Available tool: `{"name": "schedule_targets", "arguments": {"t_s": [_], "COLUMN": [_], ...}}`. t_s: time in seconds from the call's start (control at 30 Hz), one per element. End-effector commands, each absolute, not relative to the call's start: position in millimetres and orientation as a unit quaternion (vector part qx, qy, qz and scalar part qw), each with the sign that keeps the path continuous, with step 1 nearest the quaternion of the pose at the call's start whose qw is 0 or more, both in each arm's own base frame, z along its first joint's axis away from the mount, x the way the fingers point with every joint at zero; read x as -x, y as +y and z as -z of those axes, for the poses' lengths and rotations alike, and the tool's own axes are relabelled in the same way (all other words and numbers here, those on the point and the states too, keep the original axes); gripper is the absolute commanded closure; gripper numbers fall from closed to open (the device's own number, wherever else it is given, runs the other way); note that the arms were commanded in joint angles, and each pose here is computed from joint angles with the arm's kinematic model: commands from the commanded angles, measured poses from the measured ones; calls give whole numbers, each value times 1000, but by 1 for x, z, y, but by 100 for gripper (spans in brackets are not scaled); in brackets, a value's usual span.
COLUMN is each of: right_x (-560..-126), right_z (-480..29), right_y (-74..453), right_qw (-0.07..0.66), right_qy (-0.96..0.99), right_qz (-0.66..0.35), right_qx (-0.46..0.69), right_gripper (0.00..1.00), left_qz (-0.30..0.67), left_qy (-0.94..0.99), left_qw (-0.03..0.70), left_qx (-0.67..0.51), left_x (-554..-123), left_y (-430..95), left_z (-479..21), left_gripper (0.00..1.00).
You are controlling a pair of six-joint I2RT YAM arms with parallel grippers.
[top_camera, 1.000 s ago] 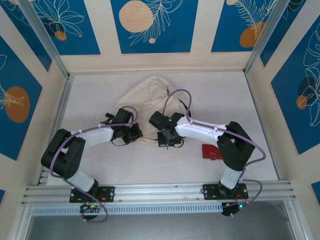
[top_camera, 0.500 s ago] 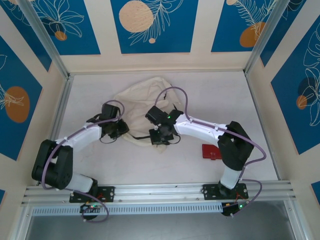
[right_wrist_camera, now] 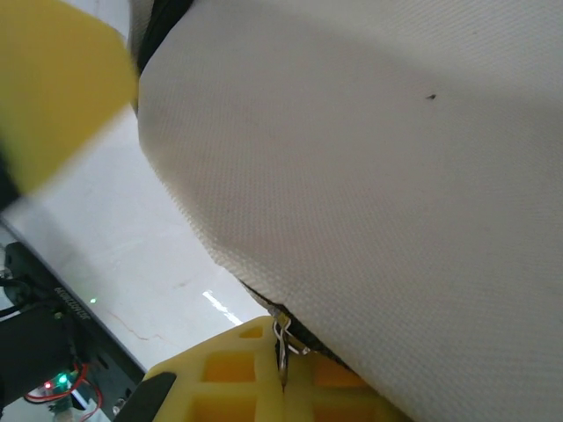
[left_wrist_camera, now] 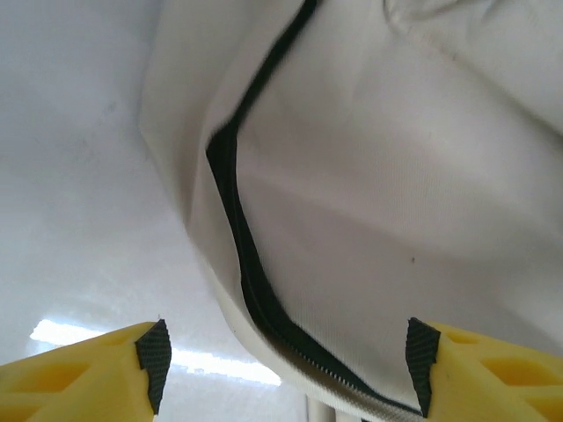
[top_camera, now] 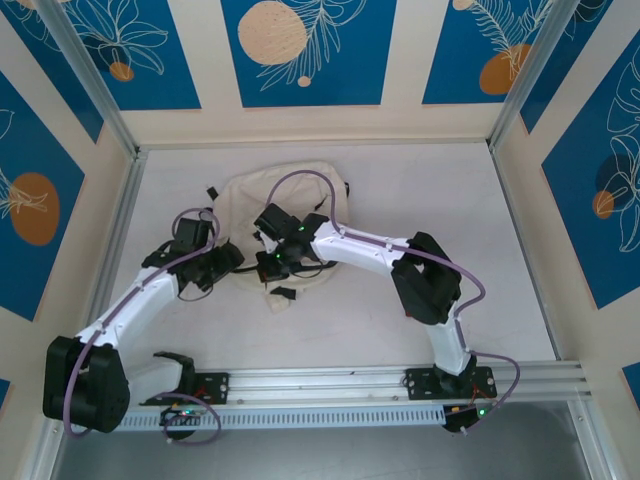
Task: Pack books, pencil case, and school supplies into a backpack
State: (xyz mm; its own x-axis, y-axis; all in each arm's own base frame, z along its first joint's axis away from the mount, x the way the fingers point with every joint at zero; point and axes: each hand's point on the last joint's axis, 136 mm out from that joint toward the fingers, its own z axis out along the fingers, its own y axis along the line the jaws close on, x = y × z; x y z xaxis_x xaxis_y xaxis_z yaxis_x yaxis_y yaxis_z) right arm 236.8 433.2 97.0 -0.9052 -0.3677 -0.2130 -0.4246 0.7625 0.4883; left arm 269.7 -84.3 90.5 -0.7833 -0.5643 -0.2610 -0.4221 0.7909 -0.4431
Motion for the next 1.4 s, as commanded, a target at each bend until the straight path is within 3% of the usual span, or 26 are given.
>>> {"name": "schedule_targets", "arguments": {"t_s": [0.0,0.3,0.33,0.47,0.6,0.67,0.77,0.97,1.2,1.27,1.37], "right_x": [-233,-216,-214,-210,-210,-209,-210,-217,-224,-220,-212], "right_z": [-110,-105,-104,-93,-86,-87,-86,-78,-89,-94,-101], "right_y": [450,446,444,421,379,357,324,272,303,325,366], "right_qw": [48,25,24,25,34,37,40,46,52,45,33], "right_qy": [924,924,926,945,967,973,981,991,981,973,953], "right_qz": [-309,-306,-301,-241,-157,-134,-107,-80,-124,-157,-216], "right_qx": [221,227,227,220,198,182,154,95,136,166,207], "right_gripper": [100,100,100,100,100,100,100,100,100,100,100], "left_qz": [233,288,284,226,202,190,159,125,85,96,125], "left_qy": [914,887,888,898,903,908,915,922,925,926,926], "left_qw": [167,167,168,180,188,191,203,221,236,227,213], "left_qx": [288,320,321,332,328,321,310,291,286,287,287], "left_x": [-265,-286,-288,-290,-292,-293,-295,-299,-304,-302,-295], "left_y": [-98,-113,-113,-94,-87,-84,-74,-64,-43,-43,-52], "left_z": [-88,-81,-81,-73,-68,-65,-64,-71,-81,-82,-86], "left_gripper": [25,25,29,60,82,90,94,95,92,84,55]}}
